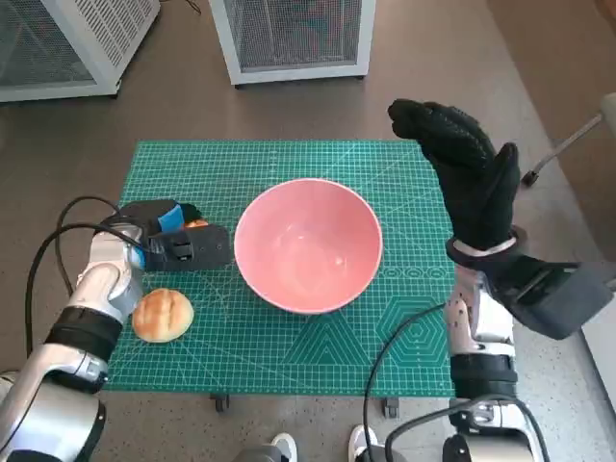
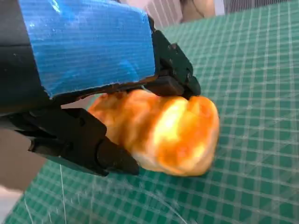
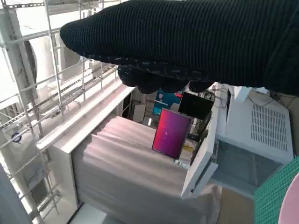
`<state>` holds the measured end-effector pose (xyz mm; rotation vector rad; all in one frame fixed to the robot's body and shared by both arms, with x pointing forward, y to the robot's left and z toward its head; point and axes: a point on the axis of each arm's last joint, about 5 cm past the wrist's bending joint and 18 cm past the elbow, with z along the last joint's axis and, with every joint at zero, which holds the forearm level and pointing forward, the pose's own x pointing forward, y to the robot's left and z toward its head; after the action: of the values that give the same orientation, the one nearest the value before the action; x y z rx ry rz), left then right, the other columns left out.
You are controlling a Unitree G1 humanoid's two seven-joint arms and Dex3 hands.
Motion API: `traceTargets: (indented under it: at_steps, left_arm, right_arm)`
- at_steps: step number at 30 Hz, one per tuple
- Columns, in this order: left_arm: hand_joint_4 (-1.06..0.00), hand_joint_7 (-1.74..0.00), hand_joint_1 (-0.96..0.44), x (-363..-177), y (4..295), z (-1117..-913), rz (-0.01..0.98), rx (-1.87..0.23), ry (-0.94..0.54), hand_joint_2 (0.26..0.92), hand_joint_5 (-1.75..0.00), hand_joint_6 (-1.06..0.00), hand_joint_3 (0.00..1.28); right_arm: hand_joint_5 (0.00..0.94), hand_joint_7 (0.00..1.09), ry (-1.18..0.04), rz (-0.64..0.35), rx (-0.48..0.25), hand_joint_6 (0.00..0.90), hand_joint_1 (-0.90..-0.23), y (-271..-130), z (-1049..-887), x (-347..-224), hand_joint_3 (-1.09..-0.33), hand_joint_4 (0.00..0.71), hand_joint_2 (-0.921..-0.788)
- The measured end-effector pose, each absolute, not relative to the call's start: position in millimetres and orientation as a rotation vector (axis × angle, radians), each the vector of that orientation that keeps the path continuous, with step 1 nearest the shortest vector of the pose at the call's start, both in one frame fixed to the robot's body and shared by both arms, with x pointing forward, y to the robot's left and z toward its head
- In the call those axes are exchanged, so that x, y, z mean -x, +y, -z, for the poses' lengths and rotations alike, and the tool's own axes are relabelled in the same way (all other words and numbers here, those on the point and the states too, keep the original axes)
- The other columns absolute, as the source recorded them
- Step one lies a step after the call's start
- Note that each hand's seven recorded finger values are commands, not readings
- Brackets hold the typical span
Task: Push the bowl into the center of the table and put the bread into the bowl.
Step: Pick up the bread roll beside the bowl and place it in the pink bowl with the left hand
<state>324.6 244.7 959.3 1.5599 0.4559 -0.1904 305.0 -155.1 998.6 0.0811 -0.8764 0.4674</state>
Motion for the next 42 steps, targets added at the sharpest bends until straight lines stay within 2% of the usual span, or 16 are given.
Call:
traceTargets:
  at_steps: [8,25,33,42]
  left_arm:
    - [-0.61,-1.15,0.0,-325.1,248.9,-956.6,0.171,-1.569,0.428,0.92,-1.3,-0.58,0.13]
    - [-0.6,-1.15,0.0,-326.8,249.0,-961.8,0.19,-1.546,0.416,0.92,-1.31,-0.59,0.13]
    - [-0.62,-1.19,0.0,-326.6,244.1,-994.7,0.14,-1.499,0.322,0.92,-1.25,-0.59,0.11]
    - [-0.66,-1.19,0.0,-312.7,232.1,-1040.9,0.044,-1.432,0.087,0.92,-1.18,-0.62,0.08]
  right_arm:
    - [0.001,0.13,-0.88,-0.471,-0.081,0.25,-0.683,-154.8,-998.9,-304.4,-0.825,0.224,-0.921]
    - [0.001,0.15,-0.876,-0.473,-0.084,0.244,-0.684,-155.1,-996.6,-303.2,-0.822,0.224,-0.921]
    - [0.001,0.15,-0.872,-0.474,-0.085,0.241,-0.682,-155.2,-995.3,-302.5,-0.818,0.224,-0.921]
    - [0.0,0.16,-0.876,-0.474,-0.085,0.236,-0.674,-155.2,-996.0,-302.4,-0.82,0.223,-0.921]
